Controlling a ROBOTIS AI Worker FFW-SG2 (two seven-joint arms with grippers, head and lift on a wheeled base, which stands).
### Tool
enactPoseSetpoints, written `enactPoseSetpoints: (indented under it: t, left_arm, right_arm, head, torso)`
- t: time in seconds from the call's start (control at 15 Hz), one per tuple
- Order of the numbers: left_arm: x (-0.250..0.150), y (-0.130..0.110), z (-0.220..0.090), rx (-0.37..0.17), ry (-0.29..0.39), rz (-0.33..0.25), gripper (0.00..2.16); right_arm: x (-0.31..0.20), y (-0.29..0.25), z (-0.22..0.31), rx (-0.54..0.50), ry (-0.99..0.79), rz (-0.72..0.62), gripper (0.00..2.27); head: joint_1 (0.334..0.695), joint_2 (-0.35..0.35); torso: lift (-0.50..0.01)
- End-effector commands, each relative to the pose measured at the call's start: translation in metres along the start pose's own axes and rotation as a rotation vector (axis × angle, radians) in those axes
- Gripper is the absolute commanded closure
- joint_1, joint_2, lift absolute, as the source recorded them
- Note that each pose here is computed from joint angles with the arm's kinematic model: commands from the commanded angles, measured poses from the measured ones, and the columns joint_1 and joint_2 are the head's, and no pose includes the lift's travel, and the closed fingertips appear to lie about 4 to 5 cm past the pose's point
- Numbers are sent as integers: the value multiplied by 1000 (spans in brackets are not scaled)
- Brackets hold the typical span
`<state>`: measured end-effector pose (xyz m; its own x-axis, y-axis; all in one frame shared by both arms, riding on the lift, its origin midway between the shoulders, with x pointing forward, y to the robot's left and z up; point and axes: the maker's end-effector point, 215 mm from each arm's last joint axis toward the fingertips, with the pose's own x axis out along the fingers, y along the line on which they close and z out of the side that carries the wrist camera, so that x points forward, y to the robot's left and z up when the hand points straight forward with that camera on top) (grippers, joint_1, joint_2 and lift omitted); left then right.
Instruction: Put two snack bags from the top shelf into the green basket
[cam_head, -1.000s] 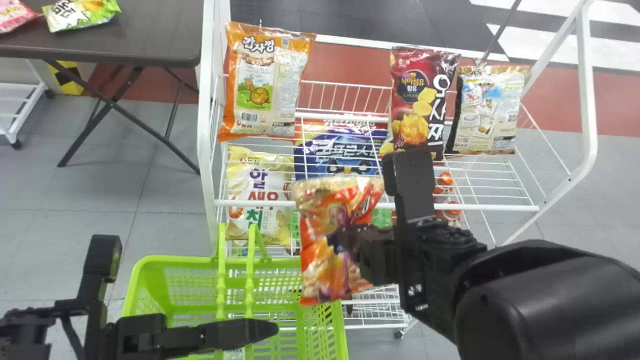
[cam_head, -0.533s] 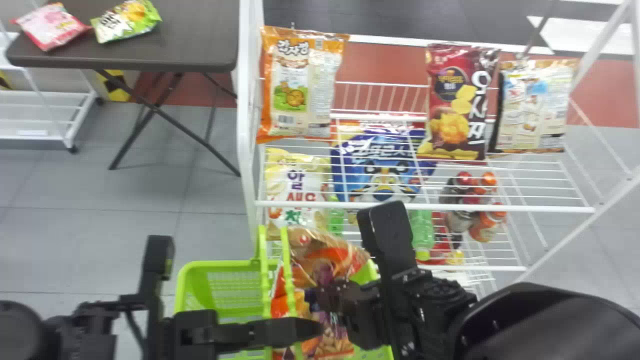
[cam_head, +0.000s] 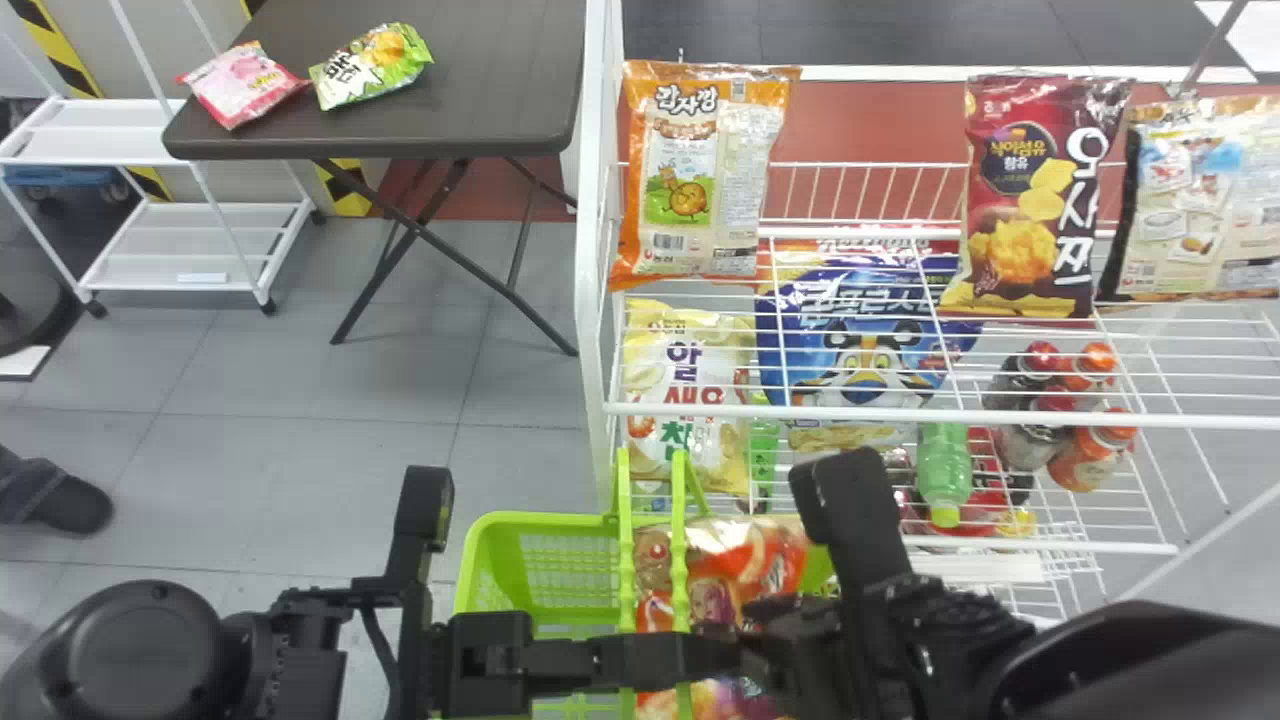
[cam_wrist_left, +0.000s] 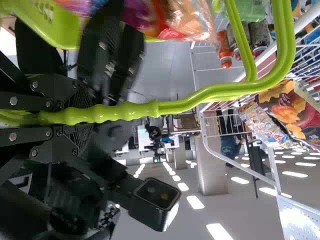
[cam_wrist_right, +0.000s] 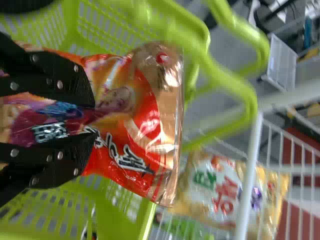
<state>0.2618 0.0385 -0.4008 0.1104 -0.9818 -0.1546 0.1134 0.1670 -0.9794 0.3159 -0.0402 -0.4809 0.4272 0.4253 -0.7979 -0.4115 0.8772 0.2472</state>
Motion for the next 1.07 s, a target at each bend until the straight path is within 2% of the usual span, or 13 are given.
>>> enactPoseSetpoints:
  t: [0.0,0.13,0.33,0.47,0.6,0.87,1.0]
  left_arm:
    - [1,0,-2,-3,7,-1,2145]
    - [2,0,-3,-3,11,-1,2145]
    - [4,-1,-4,-1,14,-4,2145]
    - [3,-1,-4,-1,15,-2,2145]
    - [3,0,-4,-3,15,-1,2145]
    - [3,2,-4,-12,14,-1,2145]
    - [3,2,-3,-10,14,-1,2145]
  right_arm:
    - [-5,-14,18,53,-70,24,70]
    - [-14,-36,57,61,-232,5,73]
    - [-42,-116,104,91,-425,-132,76]
    - [-59,-176,116,121,-488,-231,80]
    - [-77,-234,123,154,-539,-315,80]
    - [-112,-307,147,172,-611,-415,80]
    - [-131,-338,160,177,-646,-461,80]
  head:
    - [695,0]
    - [695,-15]
    - [695,-66]
    - [695,-126]
    - [695,-228]
    - [695,-350]
    - [695,-350]
  torso:
    - [-1]
    - [-1]
    - [-1]
    - [-1]
    - [-1]
    - [-1]
    - [-1]
